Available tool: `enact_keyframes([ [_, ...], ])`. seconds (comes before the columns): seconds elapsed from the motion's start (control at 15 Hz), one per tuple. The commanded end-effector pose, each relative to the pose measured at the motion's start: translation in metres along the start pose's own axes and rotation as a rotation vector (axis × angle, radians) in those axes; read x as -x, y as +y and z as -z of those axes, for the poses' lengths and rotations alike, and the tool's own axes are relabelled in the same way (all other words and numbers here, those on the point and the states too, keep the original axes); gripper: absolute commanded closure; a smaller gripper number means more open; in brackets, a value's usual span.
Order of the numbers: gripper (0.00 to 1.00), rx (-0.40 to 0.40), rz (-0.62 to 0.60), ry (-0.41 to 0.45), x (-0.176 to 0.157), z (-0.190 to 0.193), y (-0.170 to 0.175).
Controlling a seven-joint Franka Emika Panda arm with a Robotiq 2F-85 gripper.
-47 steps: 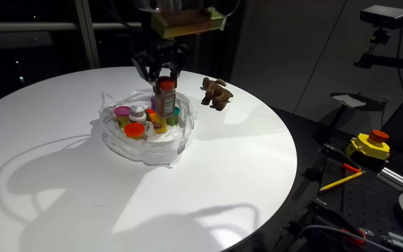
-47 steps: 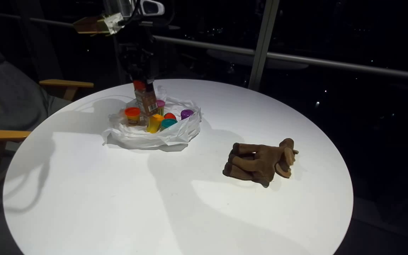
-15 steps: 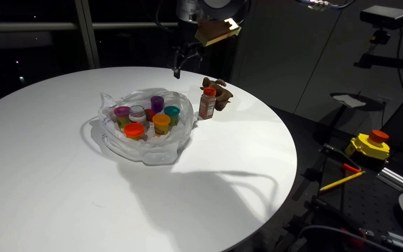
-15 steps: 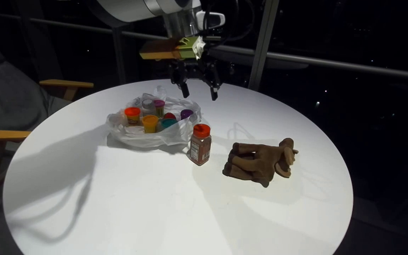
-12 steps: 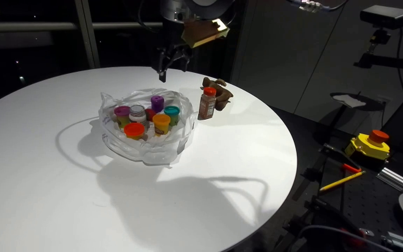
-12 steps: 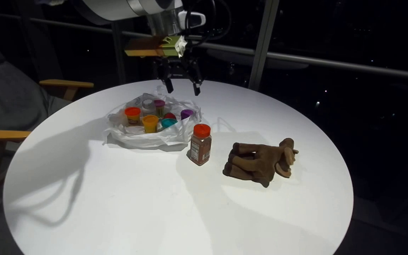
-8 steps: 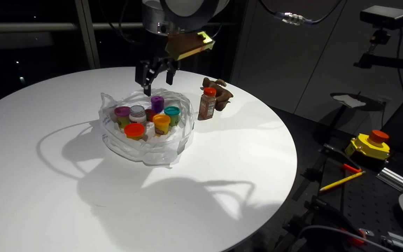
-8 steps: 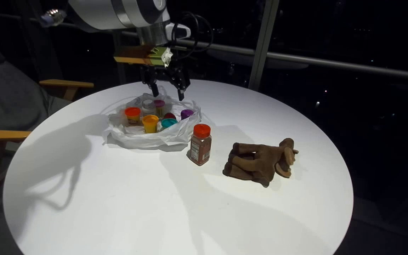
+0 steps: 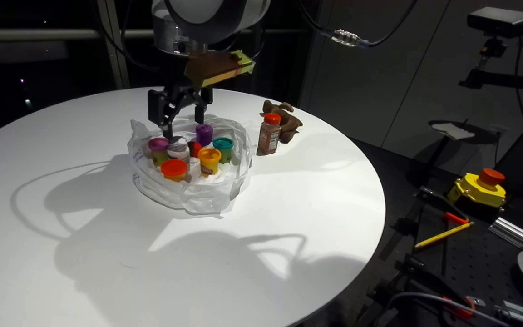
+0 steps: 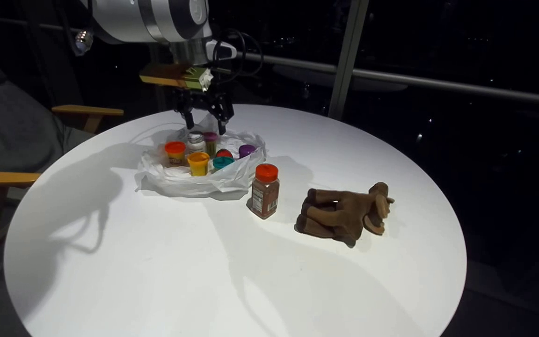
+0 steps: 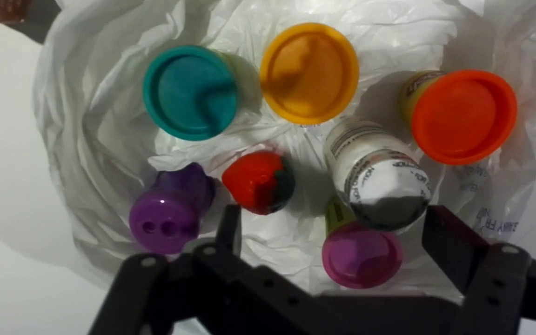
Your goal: Pick the object and the bottles from the plastic bag and put them on the table
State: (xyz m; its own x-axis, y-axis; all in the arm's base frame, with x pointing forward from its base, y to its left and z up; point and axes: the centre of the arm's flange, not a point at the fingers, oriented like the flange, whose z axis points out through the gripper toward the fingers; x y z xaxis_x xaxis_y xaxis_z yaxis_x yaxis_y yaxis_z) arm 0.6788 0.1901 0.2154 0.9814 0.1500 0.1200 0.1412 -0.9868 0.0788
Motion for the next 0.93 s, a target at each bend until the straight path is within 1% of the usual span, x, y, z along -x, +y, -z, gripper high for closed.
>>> enact_keyframes([
  [0.0,0.0,-0.016,0.024,-0.02,-0.017,0.002,-0.019],
  [0.27,0.0,-0.009,0.038,-0.067,-0.013,-0.008,-0.03],
  [0.53,0.01,-0.001,0.04,-0.091,-0.01,-0.018,-0.028],
  [0.6,0.25,-0.005,0.042,-0.086,-0.01,-0.019,-0.028],
  [0.67,0.26,-0.011,0.044,-0.084,-0.01,-0.02,-0.028],
  [0.73,0.3,-0.014,0.046,-0.083,-0.01,-0.019,-0.029],
  [0.87,0.47,-0.017,0.051,-0.079,-0.01,-0.016,-0.028],
])
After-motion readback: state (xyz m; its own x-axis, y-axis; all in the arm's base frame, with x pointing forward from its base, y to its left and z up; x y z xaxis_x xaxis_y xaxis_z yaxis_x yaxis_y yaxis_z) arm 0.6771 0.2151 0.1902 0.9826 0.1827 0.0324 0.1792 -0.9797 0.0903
